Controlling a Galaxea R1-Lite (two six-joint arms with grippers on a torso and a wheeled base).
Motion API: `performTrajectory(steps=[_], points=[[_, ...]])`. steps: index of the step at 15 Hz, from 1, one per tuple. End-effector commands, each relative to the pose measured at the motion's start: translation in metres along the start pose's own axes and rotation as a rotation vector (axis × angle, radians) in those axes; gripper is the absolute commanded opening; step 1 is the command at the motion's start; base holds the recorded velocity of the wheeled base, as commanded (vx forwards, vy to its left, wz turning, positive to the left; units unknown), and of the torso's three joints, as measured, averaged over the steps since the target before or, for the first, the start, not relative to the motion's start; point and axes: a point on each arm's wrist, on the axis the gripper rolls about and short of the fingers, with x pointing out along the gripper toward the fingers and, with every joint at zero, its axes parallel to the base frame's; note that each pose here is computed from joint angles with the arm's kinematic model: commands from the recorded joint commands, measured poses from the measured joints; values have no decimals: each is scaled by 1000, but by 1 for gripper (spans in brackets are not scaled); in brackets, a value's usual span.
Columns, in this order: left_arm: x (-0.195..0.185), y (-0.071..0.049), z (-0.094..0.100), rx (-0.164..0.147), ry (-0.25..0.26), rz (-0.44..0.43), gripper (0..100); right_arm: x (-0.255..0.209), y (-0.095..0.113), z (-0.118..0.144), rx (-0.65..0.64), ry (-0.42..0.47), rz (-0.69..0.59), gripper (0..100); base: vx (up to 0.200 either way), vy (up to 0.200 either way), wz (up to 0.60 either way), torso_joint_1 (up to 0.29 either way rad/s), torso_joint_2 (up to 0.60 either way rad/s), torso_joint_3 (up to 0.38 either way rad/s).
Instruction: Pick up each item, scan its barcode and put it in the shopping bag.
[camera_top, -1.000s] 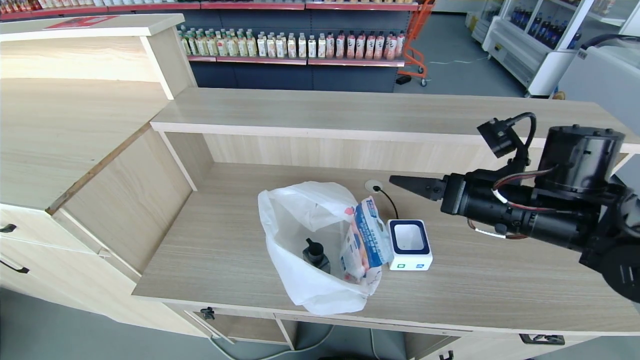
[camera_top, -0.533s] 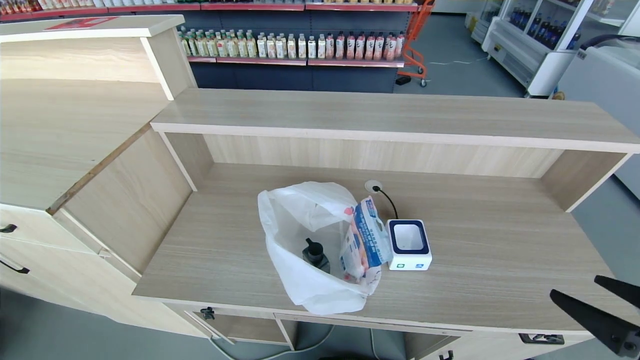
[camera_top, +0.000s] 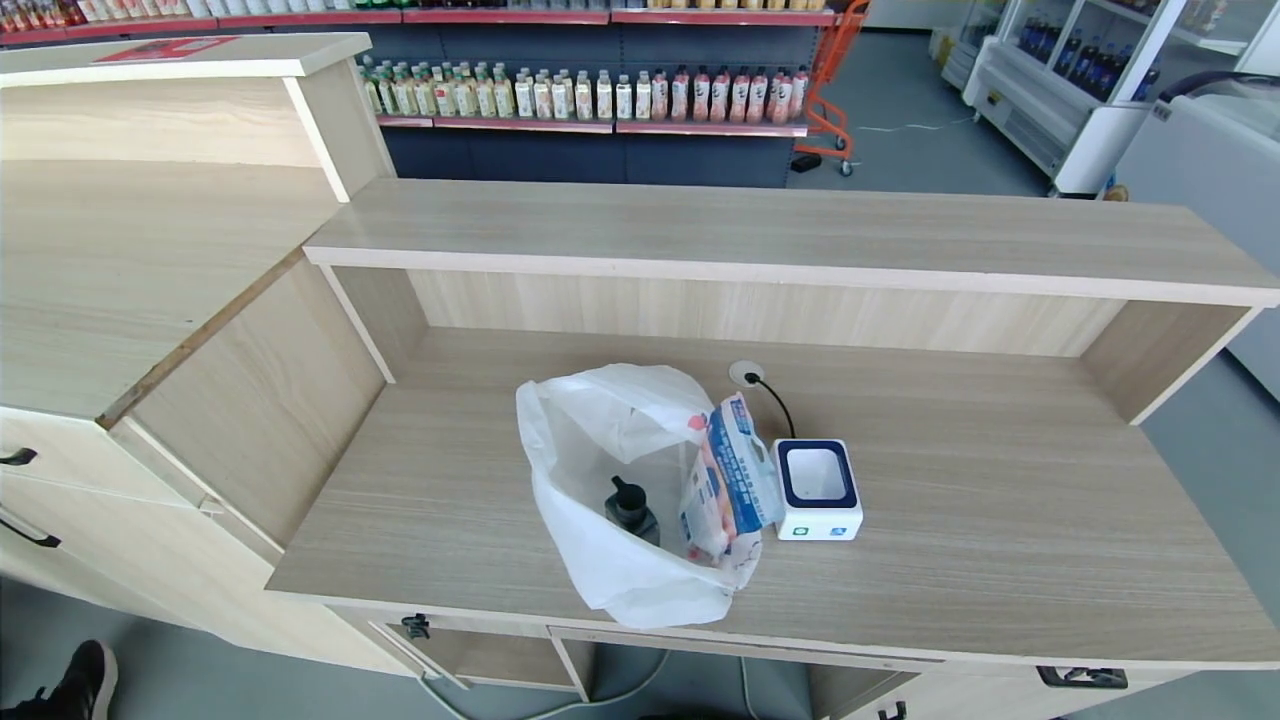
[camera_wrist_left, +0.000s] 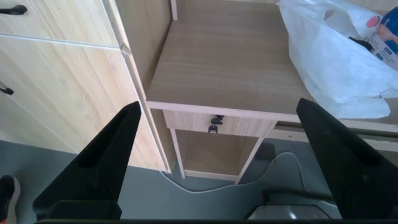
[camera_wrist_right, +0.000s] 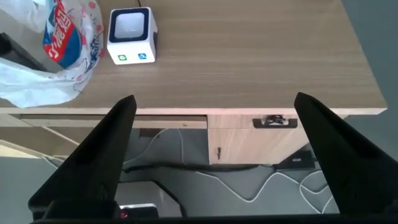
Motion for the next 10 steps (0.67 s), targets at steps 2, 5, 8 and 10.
performTrajectory(steps=[2,5,8,10], points=[[0,0,0,0,0,0,100,-5,0,-3,-5,-68,-6,100,0,0,0,0,0,0],[0,0,0,0,0,0,100,-5,0,-3,-18,-66,-7,100,0,0,0,0,0,0],[0,0,0,-3,0,0,100,-5,0,-3,-18,-68,-5,100,0,0,0,0,0,0],[0,0,0,3,0,0,100,-5,0,-3,-19,-68,-5,100,0,0,0,0,0,0]])
